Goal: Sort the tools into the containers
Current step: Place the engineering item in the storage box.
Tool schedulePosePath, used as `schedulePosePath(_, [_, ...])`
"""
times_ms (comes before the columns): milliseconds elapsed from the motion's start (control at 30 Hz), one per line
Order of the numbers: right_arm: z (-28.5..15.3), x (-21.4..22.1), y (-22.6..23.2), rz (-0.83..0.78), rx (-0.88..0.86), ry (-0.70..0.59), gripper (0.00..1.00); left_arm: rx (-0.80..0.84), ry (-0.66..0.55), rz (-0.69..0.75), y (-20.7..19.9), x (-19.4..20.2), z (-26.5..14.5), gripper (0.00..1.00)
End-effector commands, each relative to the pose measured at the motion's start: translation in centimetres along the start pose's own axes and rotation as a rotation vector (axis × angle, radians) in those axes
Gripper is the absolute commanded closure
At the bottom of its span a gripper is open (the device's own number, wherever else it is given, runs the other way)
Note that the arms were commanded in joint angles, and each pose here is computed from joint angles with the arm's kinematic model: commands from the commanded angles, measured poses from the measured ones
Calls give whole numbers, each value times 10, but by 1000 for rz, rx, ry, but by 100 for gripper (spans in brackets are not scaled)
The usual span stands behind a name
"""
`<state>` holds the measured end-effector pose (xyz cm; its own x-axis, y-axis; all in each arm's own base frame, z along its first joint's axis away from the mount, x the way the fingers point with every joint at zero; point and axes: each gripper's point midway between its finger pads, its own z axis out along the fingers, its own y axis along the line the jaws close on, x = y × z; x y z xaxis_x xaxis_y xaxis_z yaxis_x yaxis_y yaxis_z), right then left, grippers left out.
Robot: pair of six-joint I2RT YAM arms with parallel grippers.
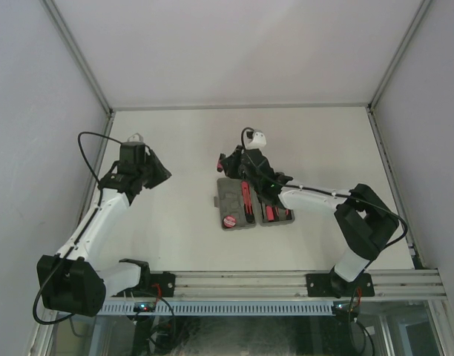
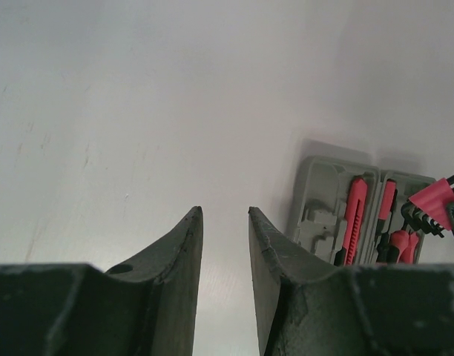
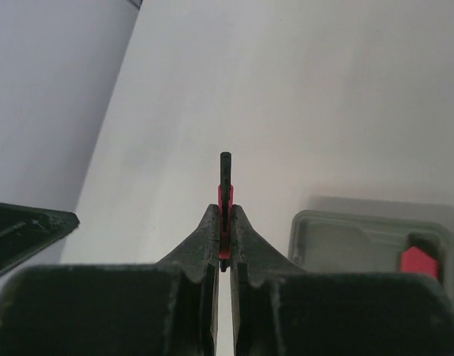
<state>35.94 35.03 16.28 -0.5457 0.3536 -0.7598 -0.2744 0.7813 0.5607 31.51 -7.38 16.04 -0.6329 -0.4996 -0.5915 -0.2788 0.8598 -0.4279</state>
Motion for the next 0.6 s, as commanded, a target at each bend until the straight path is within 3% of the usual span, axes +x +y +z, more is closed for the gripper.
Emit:
schedulePosePath(0, [-3,-33,6,267,39,-193,100,40,-10,22,-6,-7,-7,64])
schedulePosePath(567, [7,-18,-29,621,208,-300,100,36,1,19,4,-7,-14,56])
